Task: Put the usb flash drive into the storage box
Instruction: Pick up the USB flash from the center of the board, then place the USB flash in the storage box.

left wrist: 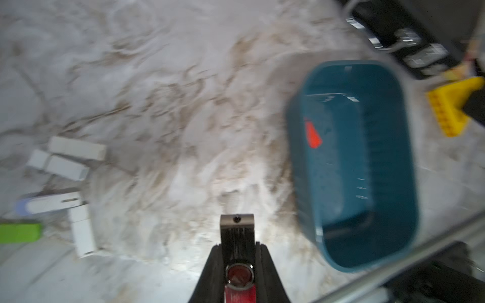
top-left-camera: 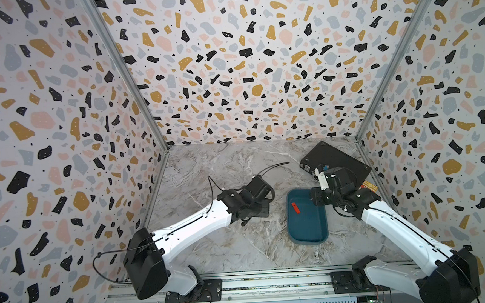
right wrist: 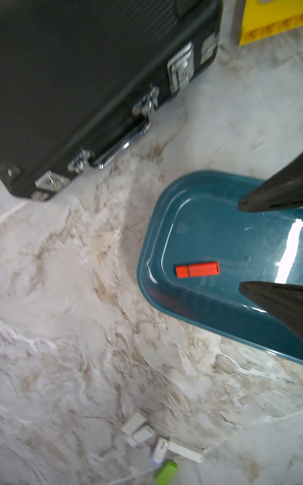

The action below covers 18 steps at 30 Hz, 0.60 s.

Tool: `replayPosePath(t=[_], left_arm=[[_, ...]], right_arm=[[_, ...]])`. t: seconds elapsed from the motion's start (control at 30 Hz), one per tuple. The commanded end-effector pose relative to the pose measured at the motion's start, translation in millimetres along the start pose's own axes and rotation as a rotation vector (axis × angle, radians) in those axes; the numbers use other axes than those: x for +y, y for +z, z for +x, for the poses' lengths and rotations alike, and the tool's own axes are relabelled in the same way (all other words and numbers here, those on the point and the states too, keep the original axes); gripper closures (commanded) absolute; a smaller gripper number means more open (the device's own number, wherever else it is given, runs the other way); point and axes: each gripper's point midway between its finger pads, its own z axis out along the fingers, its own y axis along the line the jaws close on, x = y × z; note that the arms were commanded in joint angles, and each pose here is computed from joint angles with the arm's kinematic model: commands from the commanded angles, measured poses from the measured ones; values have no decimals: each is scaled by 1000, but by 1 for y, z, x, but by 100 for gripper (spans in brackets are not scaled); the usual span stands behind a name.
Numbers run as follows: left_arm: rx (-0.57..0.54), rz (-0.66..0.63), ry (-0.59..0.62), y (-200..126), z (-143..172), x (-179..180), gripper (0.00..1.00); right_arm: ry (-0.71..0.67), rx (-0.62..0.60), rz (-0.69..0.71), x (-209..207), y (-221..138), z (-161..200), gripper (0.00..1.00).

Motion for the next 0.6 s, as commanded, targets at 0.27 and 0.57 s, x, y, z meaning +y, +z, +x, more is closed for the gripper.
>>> replayPosePath(t=[0.27, 0.57], left_arm=[[64, 71, 14, 85, 13, -135, 93], [91, -27, 0, 156, -5, -136, 93]], right_arm=[[489, -57, 165, -111, -1, 5, 52], [522, -20, 146, -117, 8, 19, 55]])
